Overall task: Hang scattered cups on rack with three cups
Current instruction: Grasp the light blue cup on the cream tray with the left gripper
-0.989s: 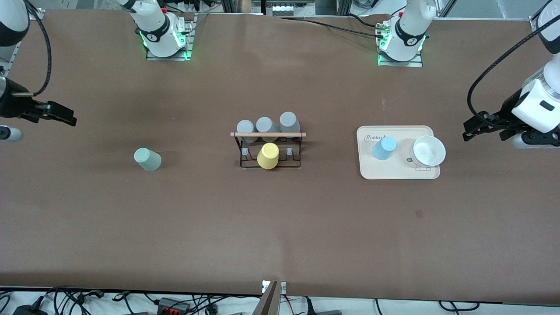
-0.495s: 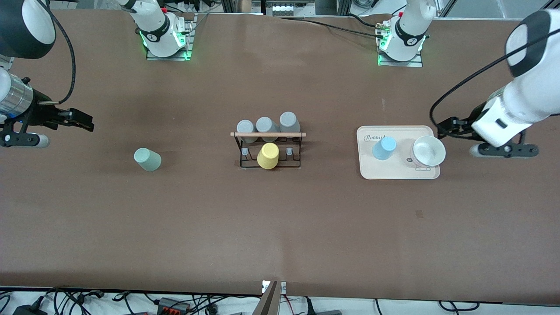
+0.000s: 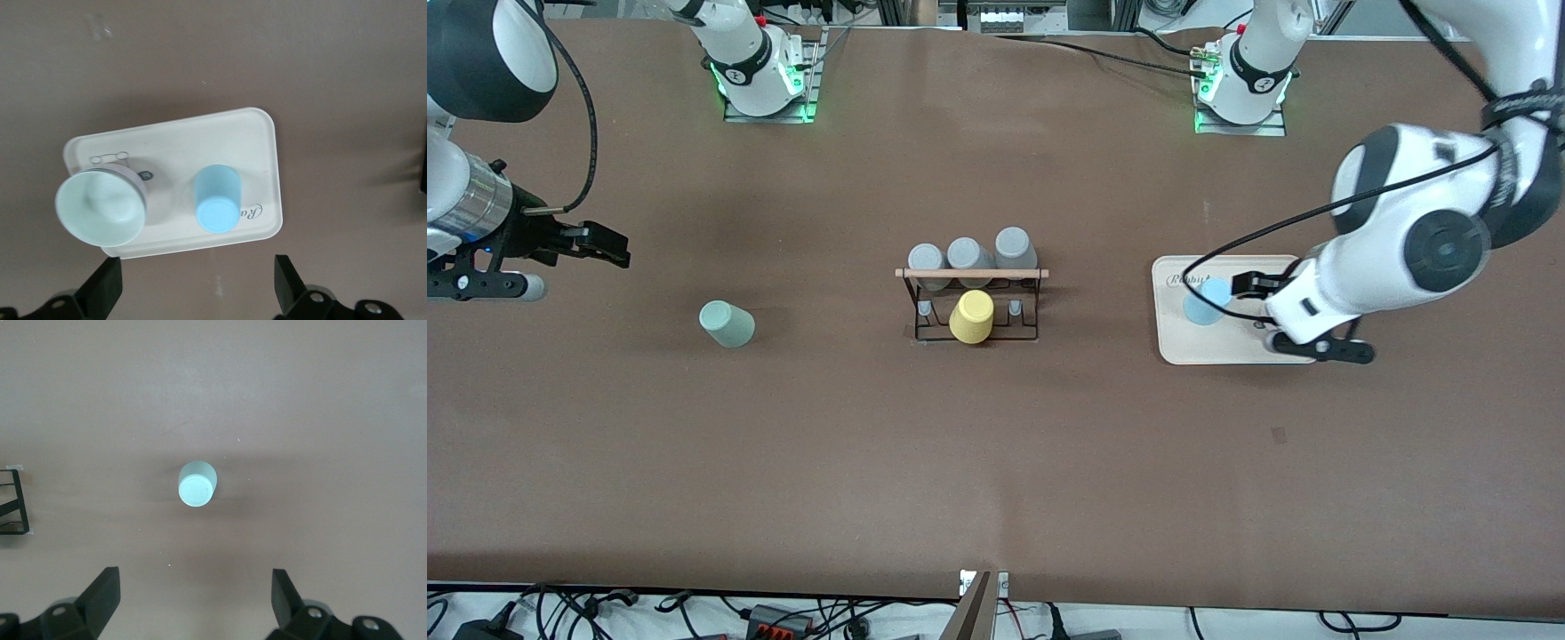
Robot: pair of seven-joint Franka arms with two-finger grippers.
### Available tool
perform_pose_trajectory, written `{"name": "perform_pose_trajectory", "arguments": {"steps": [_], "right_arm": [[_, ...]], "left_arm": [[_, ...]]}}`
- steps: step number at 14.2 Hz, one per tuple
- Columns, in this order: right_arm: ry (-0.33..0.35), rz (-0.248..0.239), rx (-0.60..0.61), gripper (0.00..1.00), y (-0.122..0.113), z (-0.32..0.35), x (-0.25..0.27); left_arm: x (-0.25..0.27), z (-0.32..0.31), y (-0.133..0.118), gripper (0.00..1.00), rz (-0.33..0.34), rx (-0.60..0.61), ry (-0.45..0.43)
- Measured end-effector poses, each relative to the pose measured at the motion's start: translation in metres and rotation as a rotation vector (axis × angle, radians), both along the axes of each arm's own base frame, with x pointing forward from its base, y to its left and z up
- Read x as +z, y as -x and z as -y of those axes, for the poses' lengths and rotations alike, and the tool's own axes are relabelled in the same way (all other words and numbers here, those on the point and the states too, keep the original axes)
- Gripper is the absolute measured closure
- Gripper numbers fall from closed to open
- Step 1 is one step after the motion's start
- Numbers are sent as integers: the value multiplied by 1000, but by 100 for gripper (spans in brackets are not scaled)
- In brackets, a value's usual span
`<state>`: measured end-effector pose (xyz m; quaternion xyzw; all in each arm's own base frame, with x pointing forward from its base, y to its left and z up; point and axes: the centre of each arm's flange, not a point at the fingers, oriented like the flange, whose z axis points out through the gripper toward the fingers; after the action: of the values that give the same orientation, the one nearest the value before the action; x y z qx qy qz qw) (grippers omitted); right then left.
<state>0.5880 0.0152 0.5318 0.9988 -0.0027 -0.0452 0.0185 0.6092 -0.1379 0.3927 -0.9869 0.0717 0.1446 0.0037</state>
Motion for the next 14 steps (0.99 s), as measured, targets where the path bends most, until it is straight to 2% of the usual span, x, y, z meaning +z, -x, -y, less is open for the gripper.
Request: {"name": "perform_pose_trajectory", "arguments": {"steps": [2,6,10,14], "right_arm": [[0,-9,0,0,1,0,-3],[1,-21,0,0,4,0,-14],[-1,30,5,0,22,0,-37],[0,7,8,0,51,1,-55]], "left_arm": [[-37,20,0,0,-45,-30,-3],[-99,18,5,0,-65,-26,-6],[-130,3,20,0,-37,-6,-1],[-157,-9,47,0,13,6,6]]}}
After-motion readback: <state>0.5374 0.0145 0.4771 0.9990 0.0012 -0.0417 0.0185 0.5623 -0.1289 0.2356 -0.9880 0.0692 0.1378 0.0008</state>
